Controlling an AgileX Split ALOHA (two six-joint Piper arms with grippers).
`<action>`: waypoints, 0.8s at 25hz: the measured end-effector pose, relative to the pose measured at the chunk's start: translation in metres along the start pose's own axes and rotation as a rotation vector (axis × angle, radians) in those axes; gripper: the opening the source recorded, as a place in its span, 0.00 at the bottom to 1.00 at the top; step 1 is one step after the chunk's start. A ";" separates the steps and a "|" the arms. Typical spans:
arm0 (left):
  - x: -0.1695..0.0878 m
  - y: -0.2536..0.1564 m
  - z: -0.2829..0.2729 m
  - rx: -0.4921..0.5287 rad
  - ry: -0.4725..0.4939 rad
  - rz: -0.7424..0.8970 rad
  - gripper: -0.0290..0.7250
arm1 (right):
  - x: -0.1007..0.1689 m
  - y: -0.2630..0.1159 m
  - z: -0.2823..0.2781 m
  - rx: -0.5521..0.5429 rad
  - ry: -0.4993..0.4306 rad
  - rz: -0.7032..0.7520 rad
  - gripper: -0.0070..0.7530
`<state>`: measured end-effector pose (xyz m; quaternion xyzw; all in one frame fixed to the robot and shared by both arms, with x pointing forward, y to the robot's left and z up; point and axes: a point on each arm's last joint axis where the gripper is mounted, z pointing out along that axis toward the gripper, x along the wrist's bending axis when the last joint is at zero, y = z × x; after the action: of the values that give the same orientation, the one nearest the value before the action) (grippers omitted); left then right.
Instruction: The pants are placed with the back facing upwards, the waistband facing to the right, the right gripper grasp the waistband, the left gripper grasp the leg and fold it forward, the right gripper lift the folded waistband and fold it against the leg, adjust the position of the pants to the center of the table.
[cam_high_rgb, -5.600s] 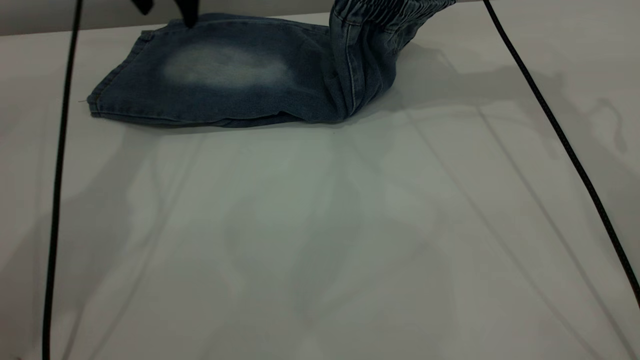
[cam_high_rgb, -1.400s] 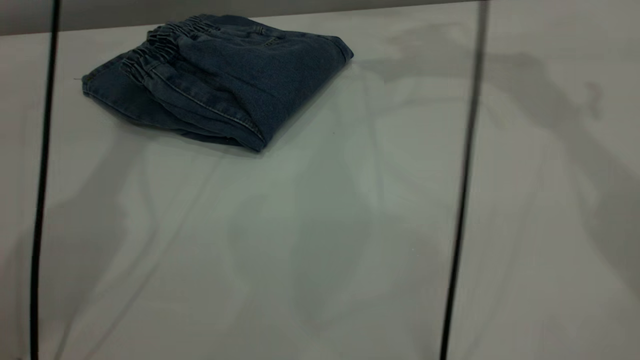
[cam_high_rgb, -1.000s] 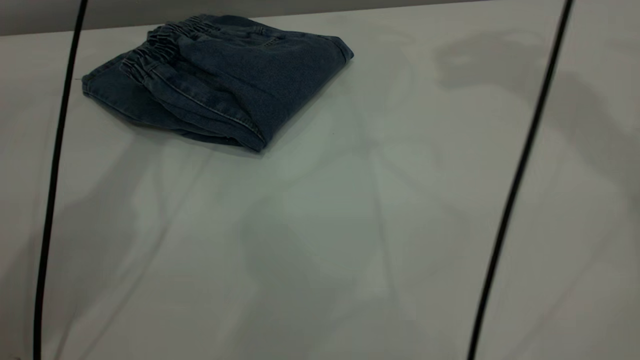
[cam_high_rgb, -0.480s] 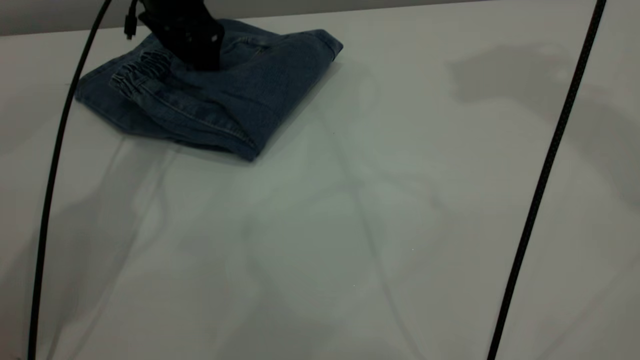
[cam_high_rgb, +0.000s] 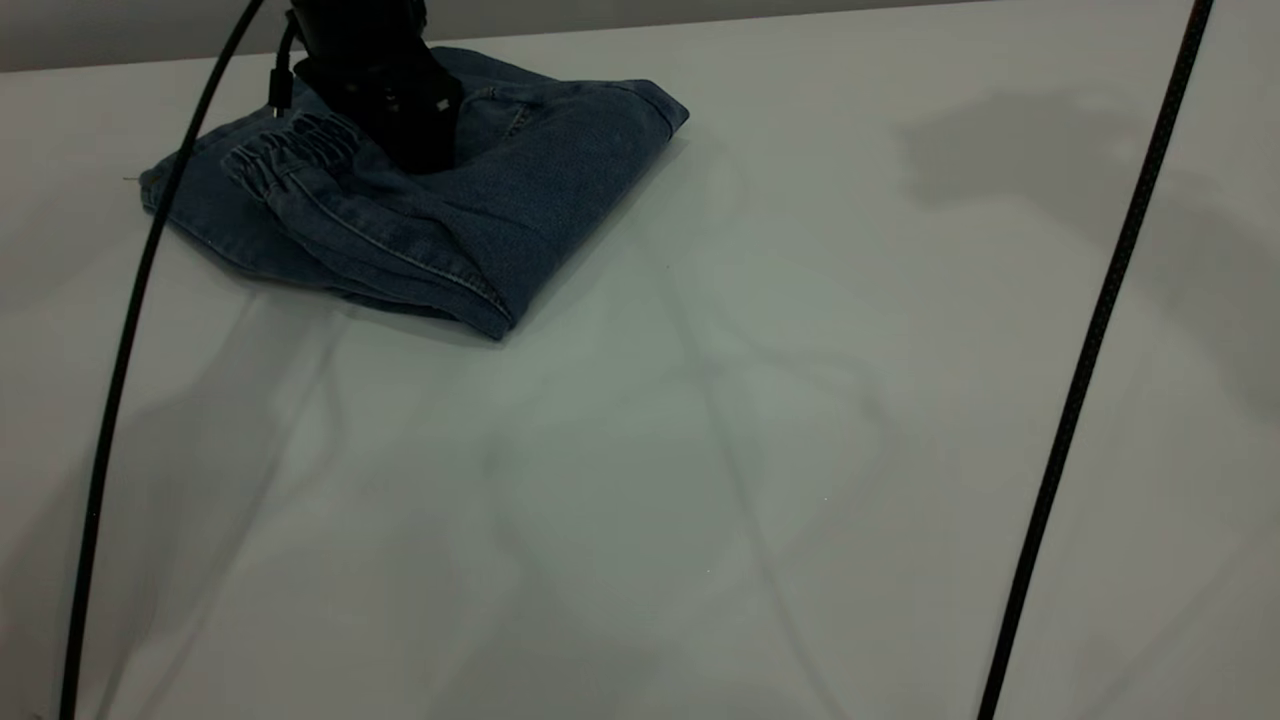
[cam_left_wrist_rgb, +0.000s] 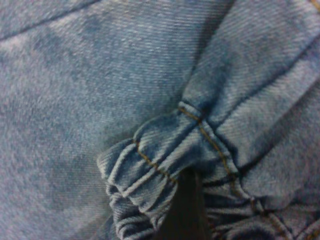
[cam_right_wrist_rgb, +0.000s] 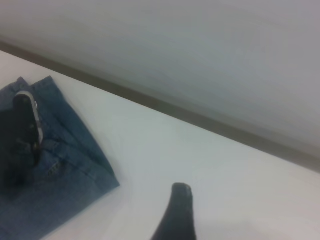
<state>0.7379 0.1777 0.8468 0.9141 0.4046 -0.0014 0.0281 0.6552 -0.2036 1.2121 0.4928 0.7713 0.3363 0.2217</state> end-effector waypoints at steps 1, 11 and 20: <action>-0.001 0.001 0.003 0.005 0.002 -0.025 0.82 | 0.000 0.000 0.000 0.000 0.000 0.000 0.79; -0.065 0.025 0.013 0.046 -0.037 -0.239 0.80 | 0.000 0.000 0.000 -0.001 0.003 0.002 0.79; -0.139 0.057 0.007 -0.006 -0.070 -0.387 0.73 | 0.001 0.000 0.000 -0.003 0.007 0.013 0.79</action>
<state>0.6869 0.0368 0.8467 0.8186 0.5714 -0.0373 0.0440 0.6551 -0.2029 1.2123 0.4963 0.7684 0.3406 0.2174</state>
